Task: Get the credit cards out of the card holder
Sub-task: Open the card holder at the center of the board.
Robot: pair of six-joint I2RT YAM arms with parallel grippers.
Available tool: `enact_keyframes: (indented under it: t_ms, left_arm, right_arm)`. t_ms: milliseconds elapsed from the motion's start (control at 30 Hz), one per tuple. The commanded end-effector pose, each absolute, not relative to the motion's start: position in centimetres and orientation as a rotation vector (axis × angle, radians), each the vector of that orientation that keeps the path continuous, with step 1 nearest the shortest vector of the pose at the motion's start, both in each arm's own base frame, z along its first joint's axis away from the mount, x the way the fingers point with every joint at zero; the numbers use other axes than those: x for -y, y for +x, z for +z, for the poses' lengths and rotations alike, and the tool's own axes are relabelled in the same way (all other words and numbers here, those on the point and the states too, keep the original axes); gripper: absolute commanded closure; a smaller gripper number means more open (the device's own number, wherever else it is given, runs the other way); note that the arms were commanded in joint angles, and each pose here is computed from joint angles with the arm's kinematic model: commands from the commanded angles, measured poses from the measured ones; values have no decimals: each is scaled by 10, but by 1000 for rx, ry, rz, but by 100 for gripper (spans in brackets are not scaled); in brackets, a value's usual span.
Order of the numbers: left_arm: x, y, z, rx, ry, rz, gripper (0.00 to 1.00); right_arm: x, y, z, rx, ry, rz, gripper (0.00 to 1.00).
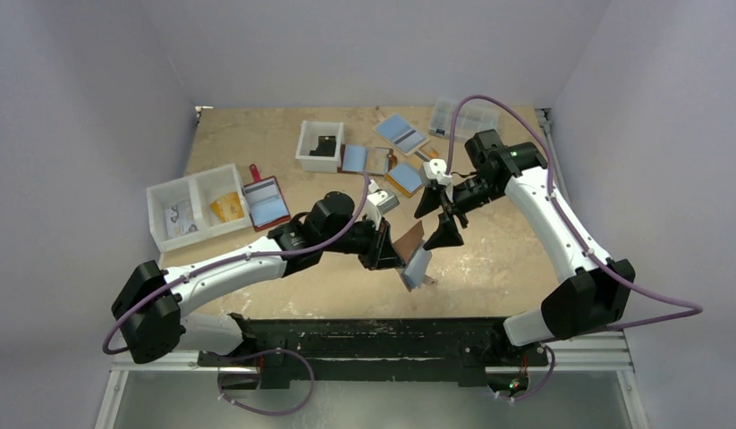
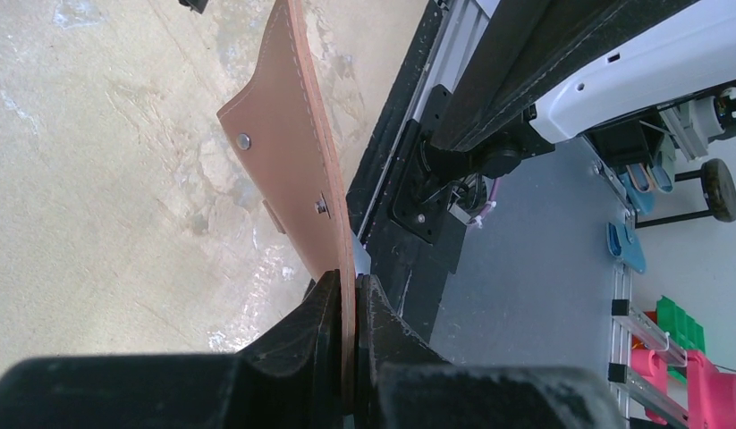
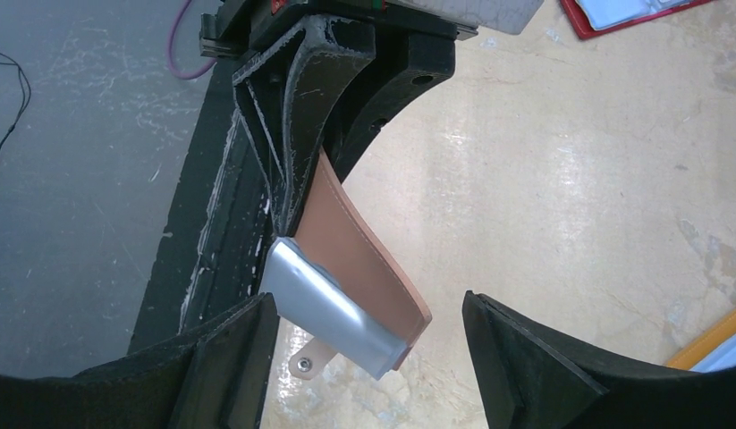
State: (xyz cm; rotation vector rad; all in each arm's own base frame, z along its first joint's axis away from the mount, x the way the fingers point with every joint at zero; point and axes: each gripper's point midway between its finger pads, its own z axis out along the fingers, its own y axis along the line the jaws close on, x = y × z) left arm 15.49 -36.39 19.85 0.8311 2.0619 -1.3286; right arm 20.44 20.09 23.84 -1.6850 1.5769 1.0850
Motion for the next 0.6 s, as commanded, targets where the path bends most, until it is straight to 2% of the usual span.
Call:
enact_keyframes:
  t_ms: [0, 367, 567]
  left_arm:
    - [375, 156, 225, -1951, 830, -1378, 100]
    - [380, 154, 228, -1947, 836, -1370, 100]
    - [379, 157, 227, -1957, 855, -1325, 100]
  right_arm:
    - [-202, 199, 249, -1533, -1676, 1091, 15]
    - [-210, 197, 246, -1510, -1681, 1149, 11]
    - [-221, 178, 232, -1499, -1784, 1183, 17]
